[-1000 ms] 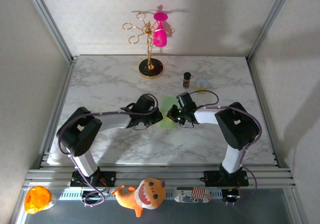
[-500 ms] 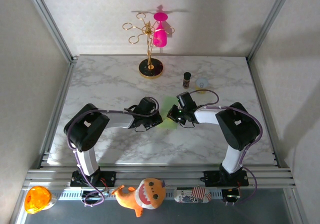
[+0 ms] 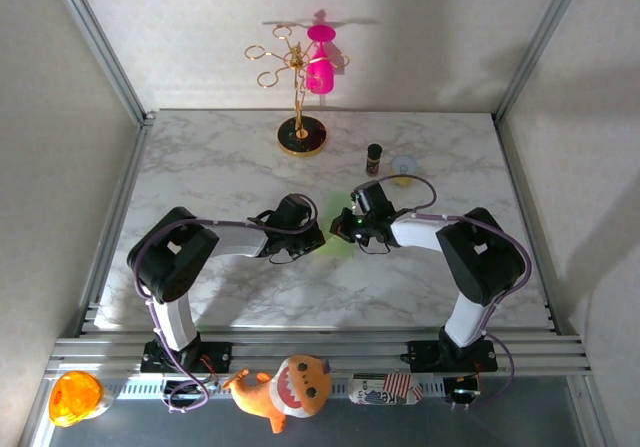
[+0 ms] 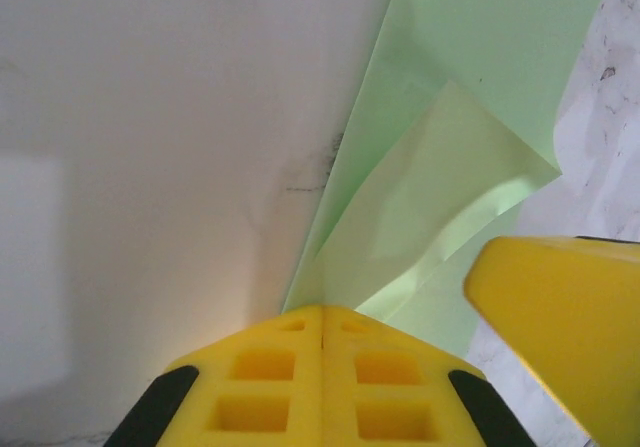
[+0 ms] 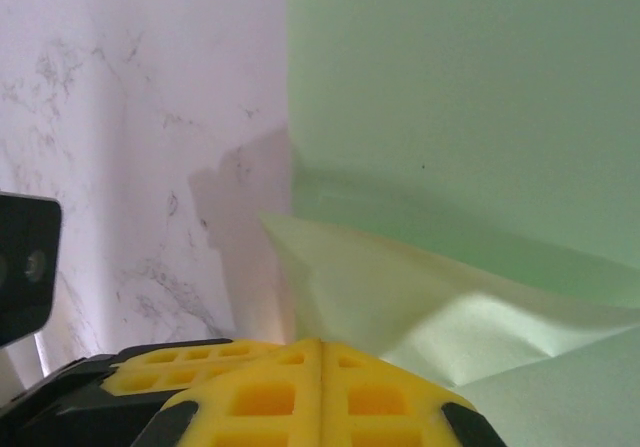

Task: Fold a paper plane with a square sheet of paper (pick it up from the middle)
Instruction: Fold the triangle a second time at the center of the table.

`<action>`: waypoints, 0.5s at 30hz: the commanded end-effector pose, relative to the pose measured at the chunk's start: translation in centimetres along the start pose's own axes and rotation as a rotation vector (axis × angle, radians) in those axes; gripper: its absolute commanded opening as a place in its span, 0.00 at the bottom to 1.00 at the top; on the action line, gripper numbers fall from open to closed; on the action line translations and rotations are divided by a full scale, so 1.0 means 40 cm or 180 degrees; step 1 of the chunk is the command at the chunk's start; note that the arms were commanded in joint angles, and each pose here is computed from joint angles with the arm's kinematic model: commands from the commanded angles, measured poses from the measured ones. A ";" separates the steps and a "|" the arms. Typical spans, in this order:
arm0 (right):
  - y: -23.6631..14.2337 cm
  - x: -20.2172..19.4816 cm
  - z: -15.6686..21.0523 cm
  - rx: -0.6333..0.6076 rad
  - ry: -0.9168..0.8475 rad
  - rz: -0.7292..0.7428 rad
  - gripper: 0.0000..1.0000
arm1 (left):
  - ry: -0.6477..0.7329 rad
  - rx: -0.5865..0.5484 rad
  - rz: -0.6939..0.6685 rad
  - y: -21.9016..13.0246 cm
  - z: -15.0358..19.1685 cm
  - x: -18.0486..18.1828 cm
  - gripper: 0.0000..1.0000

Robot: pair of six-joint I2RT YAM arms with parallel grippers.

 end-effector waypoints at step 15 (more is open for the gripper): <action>0.047 -0.067 0.026 0.0194 0.0090 0.0298 0.04 | 0.0019 0.0116 0.0133 -0.019 0.022 -0.027 0.05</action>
Point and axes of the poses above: each hand's point on the last joint's axis, 136 mm out from that joint toward the fingers, its own y axis out along the fingers, its own x axis along the line the jaws close on, z = x × y, the point moved 4 cm from there along -y, back along the fingers, and after that the axes turned 7 degrees about y, right-handed, at the moved point
